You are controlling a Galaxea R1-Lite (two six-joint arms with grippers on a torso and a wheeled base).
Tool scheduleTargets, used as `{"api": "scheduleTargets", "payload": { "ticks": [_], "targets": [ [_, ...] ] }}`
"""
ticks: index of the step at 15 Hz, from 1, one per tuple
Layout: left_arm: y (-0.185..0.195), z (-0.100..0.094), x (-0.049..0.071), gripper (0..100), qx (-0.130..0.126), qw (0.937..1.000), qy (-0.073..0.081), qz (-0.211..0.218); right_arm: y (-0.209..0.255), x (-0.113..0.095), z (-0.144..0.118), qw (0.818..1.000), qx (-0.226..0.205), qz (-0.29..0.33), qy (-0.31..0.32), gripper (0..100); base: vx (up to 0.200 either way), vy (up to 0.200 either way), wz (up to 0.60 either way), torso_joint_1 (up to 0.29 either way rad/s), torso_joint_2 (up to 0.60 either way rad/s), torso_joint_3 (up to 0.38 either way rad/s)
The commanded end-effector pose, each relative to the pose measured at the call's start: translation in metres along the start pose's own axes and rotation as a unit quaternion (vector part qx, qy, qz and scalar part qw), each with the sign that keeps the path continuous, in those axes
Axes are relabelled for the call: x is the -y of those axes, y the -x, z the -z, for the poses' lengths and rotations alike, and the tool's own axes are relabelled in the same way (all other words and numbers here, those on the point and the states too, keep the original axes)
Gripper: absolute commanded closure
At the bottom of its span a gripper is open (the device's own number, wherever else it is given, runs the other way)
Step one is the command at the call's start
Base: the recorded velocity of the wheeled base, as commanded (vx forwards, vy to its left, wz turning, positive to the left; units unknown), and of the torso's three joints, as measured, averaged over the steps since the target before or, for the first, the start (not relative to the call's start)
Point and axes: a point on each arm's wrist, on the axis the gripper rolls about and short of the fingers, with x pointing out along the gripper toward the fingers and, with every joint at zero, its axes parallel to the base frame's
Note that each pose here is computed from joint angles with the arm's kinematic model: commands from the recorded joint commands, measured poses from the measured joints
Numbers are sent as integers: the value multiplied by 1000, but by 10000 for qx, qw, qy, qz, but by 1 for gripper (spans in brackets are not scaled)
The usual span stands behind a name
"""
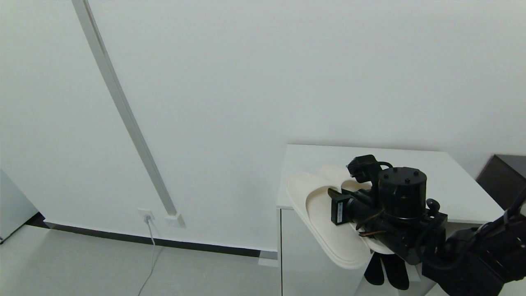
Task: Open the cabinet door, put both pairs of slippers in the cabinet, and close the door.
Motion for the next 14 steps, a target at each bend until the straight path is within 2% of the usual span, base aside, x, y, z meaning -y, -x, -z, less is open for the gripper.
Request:
{"api": "scheduleTargets", "payload": {
  "ticks": [1,7,14],
  "targets": [
    [0,0,0,100,-5,10000,1,0,0,0,1,10000,-19,4,9,100,-200,0,0,12,7,-2],
    [0,0,0,100,-5,10000,1,0,2,0,1,10000,-26,-3,51,100,-200,0,0,-3,2,4],
    [0,0,0,100,-5,10000,8,0,10,-1,0,10000,-23,-49,59,100,0,0,0,0,0,0]
  ]
}}
